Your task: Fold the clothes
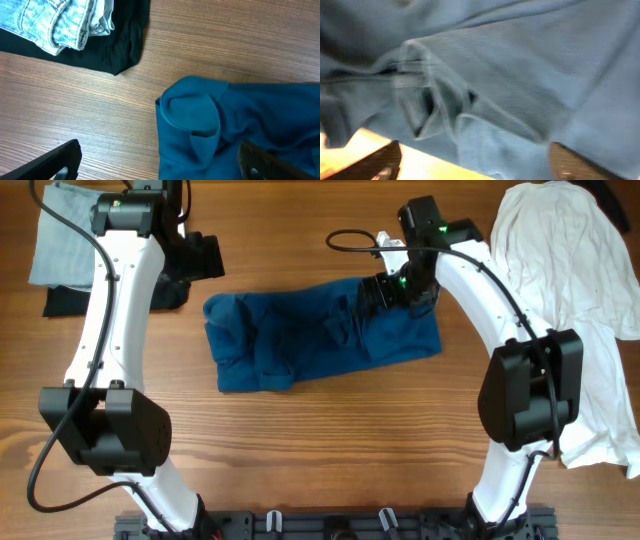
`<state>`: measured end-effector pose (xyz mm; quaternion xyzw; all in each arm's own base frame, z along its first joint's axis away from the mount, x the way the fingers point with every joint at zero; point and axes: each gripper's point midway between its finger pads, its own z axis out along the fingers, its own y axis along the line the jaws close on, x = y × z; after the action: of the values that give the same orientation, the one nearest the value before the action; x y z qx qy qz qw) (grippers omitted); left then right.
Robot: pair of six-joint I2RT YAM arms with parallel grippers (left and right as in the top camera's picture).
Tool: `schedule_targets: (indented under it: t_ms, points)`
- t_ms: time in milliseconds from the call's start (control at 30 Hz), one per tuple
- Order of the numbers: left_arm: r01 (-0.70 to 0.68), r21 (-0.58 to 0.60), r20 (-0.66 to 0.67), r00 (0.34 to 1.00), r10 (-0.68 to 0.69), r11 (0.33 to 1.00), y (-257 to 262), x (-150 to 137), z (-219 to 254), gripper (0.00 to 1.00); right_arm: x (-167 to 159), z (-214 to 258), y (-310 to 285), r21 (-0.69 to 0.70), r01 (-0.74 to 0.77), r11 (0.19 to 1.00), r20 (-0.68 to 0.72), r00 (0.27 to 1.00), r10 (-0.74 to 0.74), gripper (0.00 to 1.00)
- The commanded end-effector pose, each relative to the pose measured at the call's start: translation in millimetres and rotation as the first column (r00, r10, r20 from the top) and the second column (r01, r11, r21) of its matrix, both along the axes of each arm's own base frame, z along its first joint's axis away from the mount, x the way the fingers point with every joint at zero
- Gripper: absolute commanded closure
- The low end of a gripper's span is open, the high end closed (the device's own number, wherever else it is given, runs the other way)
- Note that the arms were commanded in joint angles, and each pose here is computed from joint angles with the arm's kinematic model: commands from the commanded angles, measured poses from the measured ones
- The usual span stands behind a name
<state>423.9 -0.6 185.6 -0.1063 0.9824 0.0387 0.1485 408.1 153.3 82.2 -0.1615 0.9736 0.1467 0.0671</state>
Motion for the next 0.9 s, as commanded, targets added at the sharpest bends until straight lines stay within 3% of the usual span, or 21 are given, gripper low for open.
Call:
schedule_targets:
  t_ms: [0, 167, 300, 400, 467, 600, 667, 700, 733, 767, 867]
  points:
    - [-0.014, -0.006, 0.02, 1.0, 0.014, 1.0, 2, 3, 5, 0.0, 9, 7, -23, -0.098, 0.081, 0.992, 0.058, 0.995, -0.076, 0.2]
    - [-0.014, -0.006, 0.02, 1.0, 0.014, 1.0, 2, 3, 5, 0.0, 11, -16, -14, -0.047, 0.11, 0.993, 0.058, 0.993, -0.107, 0.43]
    - [-0.014, -0.006, 0.02, 1.0, 0.014, 1.0, 2, 3, 5, 0.0, 10, -31, -14, -0.041, 0.102, 0.994, 0.061, 0.993, -0.099, 0.48]
    - [-0.014, -0.006, 0.02, 1.0, 0.014, 1.0, 2, 3, 5, 0.0, 27, -27, -9, -0.011, 0.106, 0.994, 0.13, 0.986, -0.104, 0.67]
    - [-0.014, -0.006, 0.019, 1.0, 0.014, 1.0, 2, 2, 5, 0.0, 39, -22, -3, 0.021, 0.105, 0.994, 0.177, 0.978, -0.107, 0.92]
    - [-0.014, -0.006, 0.02, 1.0, 0.014, 1.0, 2, 3, 5, 0.0, 58, 3, 46, 0.208, 0.004, 0.978, 0.281, 0.958, -0.064, 0.96]
    - [-0.015, -0.006, 0.02, 1.0, 0.015, 1.0, 2, 3, 5, 0.0, 61, 11, 71, 0.236, -0.028, 0.971, 0.326, 0.944, -0.052, 0.96]
    - [-0.018, -0.009, 0.02, 1.0, 0.018, 1.0, 1, 3, 5, 0.0, 61, 13, 79, 0.232, -0.044, 0.972, 0.343, 0.938, -0.039, 0.85]
    - [-0.015, -0.015, 0.02, 1.0, 0.015, 1.0, 0, 3, 5, 0.0, 61, 11, 84, 0.202, -0.047, 0.978, 0.362, 0.932, -0.03, 0.25]
    - [-0.013, -0.021, 0.019, 1.0, 0.013, 1.0, -1, 2, 5, 0.0, 60, 10, 85, 0.181, -0.043, 0.983, 0.37, 0.929, -0.028, 0.01]
    - [-0.011, -0.029, 0.018, 1.0, 0.011, 1.0, -2, 2, 5, 0.0, 58, 10, 83, 0.174, -0.035, 0.984, 0.36, 0.932, -0.031, 0.01]
